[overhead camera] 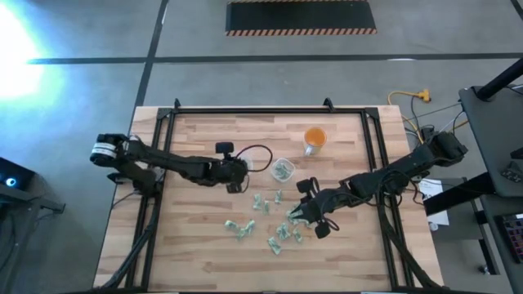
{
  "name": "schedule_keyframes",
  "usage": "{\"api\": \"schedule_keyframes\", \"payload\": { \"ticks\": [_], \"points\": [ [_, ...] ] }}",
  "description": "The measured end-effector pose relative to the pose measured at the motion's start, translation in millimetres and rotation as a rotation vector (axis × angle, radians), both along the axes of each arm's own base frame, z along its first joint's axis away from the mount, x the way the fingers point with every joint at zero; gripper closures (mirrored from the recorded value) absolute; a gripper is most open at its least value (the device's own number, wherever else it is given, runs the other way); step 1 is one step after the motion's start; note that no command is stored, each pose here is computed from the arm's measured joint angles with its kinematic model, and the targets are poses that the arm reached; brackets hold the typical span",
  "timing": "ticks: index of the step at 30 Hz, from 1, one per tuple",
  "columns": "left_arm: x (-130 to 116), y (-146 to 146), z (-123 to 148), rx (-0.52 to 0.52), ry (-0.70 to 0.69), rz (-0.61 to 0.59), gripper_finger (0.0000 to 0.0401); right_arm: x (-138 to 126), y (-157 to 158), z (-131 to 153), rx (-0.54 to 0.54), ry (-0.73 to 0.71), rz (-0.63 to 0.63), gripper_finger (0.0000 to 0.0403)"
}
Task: Pick and place items into bin
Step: Put the white stevia packet into the left transparent bin, then put the white stevia packet into the right transparent bin
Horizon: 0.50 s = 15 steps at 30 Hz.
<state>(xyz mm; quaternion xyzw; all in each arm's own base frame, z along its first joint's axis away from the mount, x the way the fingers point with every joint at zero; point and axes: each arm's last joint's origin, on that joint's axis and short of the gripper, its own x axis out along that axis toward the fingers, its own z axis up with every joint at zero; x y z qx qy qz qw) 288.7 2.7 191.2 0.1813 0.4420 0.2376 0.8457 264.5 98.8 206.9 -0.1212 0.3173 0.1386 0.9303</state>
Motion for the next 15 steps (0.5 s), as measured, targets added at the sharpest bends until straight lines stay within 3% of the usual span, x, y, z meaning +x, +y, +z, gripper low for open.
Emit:
{"api": "schedule_keyframes", "payload": {
  "ticks": [5, 15],
  "points": [
    [-0.4, 0.4, 0.6, 0.017, 0.024, -0.031, 0.0379, 0.0, 0.0, 0.0, -0.001, 0.0, 0.0, 0.0344],
    [-0.7, 0.3, 1.7, 0.015, 0.021, -0.034, 0.0301, -0.6, -0.2, -0.8, 0.003, 0.012, -0.006, 0.0344]
  ]
}}
